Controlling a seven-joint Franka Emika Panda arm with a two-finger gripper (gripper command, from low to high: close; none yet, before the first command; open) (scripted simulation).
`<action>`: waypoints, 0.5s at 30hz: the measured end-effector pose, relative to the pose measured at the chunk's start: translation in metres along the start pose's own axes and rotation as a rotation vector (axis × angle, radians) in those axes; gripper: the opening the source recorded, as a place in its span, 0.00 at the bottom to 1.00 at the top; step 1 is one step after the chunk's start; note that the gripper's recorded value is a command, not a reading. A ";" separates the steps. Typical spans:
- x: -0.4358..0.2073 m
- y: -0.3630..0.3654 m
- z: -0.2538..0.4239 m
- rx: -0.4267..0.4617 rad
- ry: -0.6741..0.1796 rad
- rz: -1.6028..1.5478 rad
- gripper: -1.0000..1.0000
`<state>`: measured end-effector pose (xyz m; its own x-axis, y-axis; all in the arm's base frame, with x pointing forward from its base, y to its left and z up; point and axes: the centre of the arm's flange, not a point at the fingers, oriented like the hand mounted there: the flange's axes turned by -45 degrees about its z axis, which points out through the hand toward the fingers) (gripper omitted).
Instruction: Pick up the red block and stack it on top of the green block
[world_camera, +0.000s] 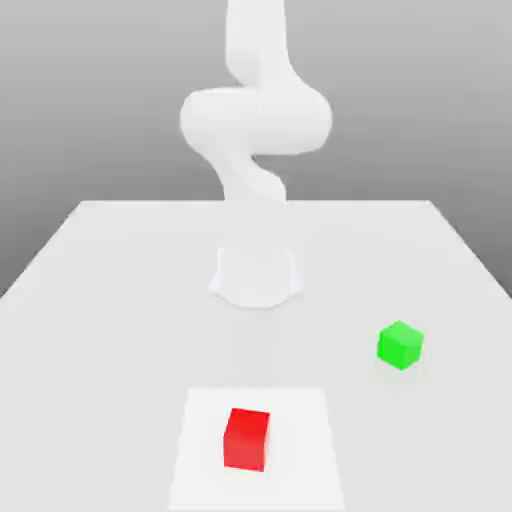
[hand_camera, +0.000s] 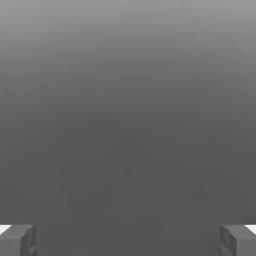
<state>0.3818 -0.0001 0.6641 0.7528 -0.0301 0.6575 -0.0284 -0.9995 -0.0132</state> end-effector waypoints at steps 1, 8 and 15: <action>-0.004 0.000 0.025 -0.004 -0.035 0.007 0.50; -0.056 0.005 0.175 -0.031 -0.266 0.051 0.50; -0.150 0.011 0.292 -0.053 -0.493 0.099 0.50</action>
<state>0.4606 -0.0094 0.3448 0.9655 -0.1379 0.2207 -0.1390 -0.9902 -0.0107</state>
